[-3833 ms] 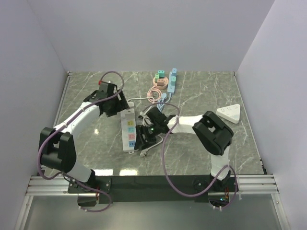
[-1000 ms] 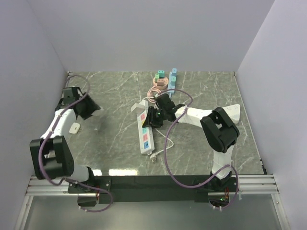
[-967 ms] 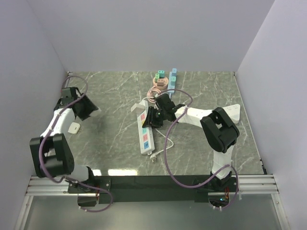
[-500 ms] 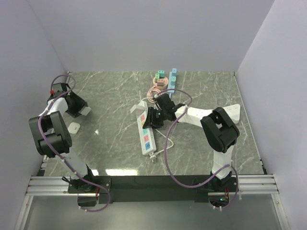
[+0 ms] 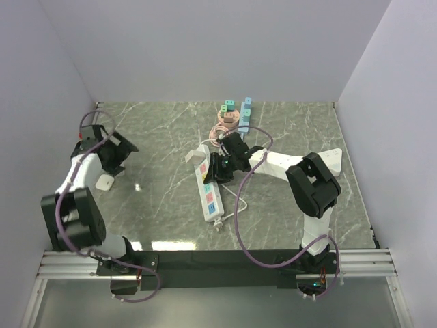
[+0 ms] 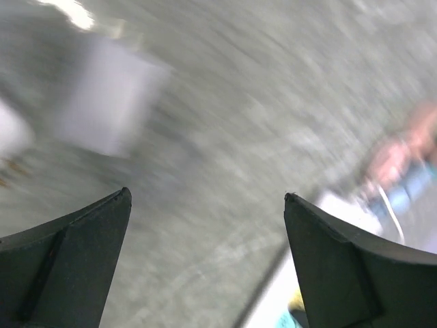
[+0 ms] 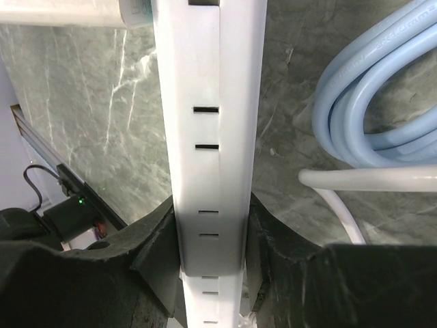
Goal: Pull the plug off the socket
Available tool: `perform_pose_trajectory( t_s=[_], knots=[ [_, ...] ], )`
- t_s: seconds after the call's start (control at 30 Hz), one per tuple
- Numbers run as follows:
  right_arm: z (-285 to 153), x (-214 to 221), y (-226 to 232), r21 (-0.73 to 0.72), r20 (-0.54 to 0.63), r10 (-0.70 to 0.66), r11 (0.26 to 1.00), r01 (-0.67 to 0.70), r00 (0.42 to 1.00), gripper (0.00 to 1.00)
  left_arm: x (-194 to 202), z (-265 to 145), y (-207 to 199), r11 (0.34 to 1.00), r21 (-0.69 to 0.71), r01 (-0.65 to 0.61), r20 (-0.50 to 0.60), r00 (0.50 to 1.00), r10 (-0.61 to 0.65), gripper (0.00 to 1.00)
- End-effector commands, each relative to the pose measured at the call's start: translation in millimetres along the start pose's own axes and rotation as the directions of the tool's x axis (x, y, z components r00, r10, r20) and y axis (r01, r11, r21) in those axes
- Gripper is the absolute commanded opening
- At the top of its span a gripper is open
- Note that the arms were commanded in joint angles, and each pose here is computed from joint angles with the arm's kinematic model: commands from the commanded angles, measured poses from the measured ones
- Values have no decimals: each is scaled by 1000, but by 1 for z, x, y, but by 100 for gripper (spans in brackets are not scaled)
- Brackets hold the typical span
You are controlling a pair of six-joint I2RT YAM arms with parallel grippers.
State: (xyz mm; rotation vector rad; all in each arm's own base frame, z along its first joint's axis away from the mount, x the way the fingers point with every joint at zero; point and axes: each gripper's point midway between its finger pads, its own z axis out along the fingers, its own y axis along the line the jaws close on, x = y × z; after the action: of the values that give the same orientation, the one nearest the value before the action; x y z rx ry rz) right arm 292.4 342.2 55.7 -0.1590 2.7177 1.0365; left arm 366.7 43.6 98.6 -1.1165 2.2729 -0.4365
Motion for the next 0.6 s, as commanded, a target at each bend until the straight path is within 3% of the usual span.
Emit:
perform_pose_trajectory(
  t_s=[0.0,0.23,0.43,0.57],
  knots=[
    [-12,-22,31,-82,44,-55,995,59,997,0,24,-38,-66,971,222,-86,13,996,85,99],
    [-10,-20,35,-95,24,-61,993,63,998,0,105,-57,-141,871,467,-155,-137,960,244,100],
    [-10,-18,40,-111,15,-70,991,71,997,0,151,-25,-146,864,467,-188,-256,906,336,99],
    [-10,-17,42,-111,12,-80,991,81,997,0,166,-17,-161,829,528,-186,-274,886,373,99]
  ],
)
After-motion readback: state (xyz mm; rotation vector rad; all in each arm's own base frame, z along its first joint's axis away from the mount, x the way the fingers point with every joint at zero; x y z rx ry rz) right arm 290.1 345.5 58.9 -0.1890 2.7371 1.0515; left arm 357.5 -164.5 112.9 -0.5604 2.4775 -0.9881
